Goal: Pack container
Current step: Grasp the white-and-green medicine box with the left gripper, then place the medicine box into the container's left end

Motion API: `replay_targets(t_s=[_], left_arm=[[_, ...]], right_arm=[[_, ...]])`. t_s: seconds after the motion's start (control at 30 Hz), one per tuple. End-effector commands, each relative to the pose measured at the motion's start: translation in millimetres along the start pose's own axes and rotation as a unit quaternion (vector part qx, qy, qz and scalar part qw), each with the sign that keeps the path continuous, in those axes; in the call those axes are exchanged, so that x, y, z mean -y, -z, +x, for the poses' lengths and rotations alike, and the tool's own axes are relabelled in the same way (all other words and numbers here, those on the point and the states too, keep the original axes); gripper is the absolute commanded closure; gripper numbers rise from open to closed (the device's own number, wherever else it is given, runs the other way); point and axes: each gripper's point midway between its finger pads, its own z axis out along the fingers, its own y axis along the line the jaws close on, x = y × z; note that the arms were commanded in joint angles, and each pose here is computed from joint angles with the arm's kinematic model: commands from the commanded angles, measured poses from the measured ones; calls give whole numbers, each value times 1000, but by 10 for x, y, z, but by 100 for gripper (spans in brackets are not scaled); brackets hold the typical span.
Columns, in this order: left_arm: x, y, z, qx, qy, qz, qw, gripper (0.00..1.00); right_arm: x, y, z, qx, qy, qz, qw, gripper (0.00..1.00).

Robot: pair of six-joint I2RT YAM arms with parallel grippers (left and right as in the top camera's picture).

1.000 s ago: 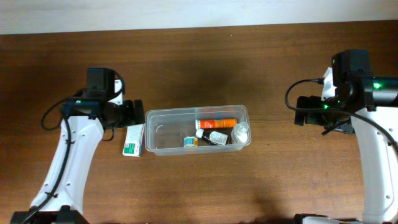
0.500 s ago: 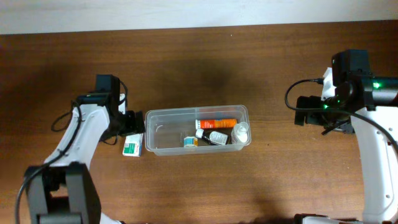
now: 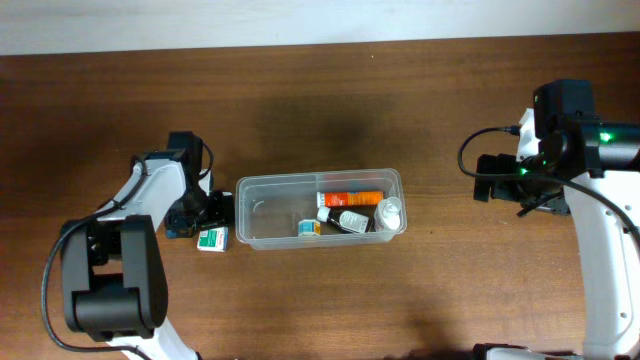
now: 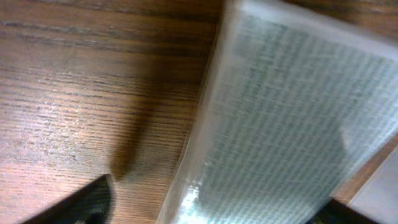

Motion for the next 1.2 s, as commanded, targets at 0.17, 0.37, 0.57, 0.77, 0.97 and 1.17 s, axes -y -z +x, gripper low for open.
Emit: replay_targets(t_s=[0.17,0.37,0.57,0.77,0.97,1.17], left_arm=[[28,-12,6,-2,-10,7,1000,51],[64,279,-120,36,-12,13,999,57],[187,1067,-248,151,-40,28,987,56],[732,1802,-85,275,-229,45,933,56],[1367,1809,235,281,-418,37,863,59],[1586,1289,391,209,-507,2,836,60]], right_arm=[[8,-10,1,-3,-3,-2,1000,5],[8,-10,1,-3,-3,-2,1000,5],[7,-10,0,-3,-3,-2,1000,6],[8,-10,-2,-2,-3,-2,1000,6],[8,-10,-1,-3,-3,-2,1000,5],[8,-10,1,-3,-3,-2,1000,5]])
